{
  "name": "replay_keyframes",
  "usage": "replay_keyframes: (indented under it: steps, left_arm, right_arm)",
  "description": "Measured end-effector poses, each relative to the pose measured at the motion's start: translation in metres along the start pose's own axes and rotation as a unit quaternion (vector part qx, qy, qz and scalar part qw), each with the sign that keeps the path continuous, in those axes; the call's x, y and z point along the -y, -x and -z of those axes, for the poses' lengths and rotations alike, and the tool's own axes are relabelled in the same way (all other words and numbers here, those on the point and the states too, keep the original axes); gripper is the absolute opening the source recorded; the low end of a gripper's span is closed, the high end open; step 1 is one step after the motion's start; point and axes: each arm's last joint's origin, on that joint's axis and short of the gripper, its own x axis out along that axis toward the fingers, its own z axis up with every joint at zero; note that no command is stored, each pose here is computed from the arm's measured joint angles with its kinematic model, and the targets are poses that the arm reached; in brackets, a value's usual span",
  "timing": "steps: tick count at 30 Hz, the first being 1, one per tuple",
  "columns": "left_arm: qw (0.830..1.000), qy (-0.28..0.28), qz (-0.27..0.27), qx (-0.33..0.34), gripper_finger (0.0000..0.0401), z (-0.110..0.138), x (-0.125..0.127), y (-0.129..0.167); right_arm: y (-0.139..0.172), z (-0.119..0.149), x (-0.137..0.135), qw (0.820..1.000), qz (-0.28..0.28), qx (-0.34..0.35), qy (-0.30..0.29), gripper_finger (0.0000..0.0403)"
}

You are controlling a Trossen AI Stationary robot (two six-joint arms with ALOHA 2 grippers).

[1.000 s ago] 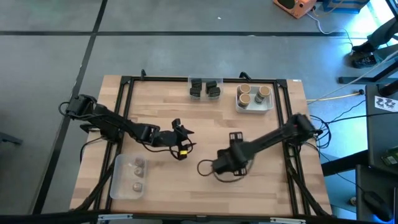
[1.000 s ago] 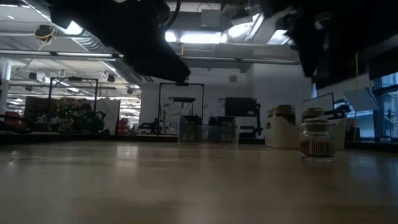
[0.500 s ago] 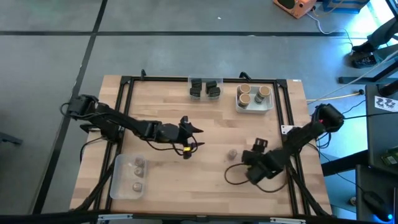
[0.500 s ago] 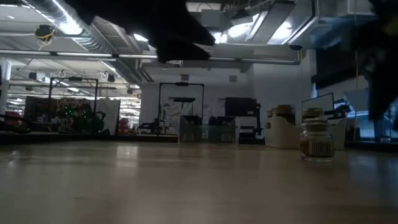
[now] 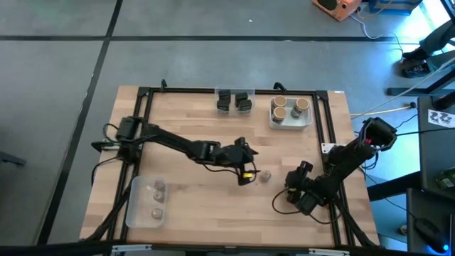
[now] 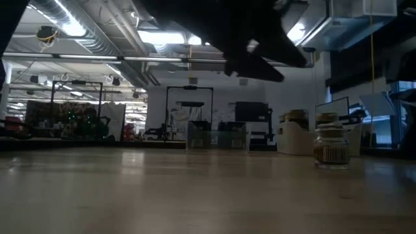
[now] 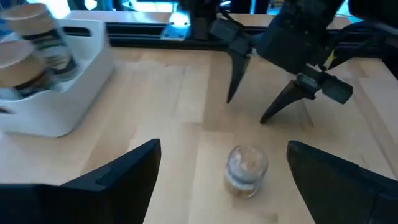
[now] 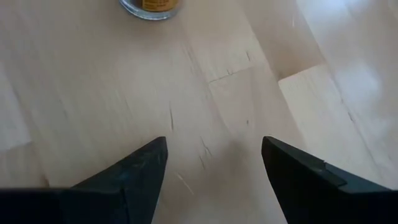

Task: Sort spices by type
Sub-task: Put the transparent seasoning bottle into the left transparent bin

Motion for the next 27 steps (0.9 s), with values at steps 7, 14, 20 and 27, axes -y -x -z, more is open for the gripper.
replay_keyframes:
  steps: [7, 14, 20, 27]
  left_arm:
    - [1.000, -0.004, 0.020, -0.007, 0.0331, 0.007, 0.009, -0.035]
    - [1.000, -0.003, 0.022, -0.002, 0.0331, 0.028, 0.014, -0.061]
    - [0.999, 0.002, 0.037, 0.007, 0.0331, 0.044, 0.016, -0.076]
    - [0.998, 0.005, 0.057, 0.007, 0.0331, 0.062, 0.019, -0.089]
  right_arm:
    - [0.001, 0.002, -0.002, 1.000, -0.001, 0.022, 0.004, 0.0266]
    - [0.001, 0.001, -0.003, 0.999, -0.003, 0.035, 0.003, 0.0266]
    - [0.001, 0.000, -0.003, 0.999, -0.002, 0.040, 0.002, 0.0266]
    - [0.001, 0.000, -0.003, 0.999, 0.000, 0.046, 0.002, 0.0266]
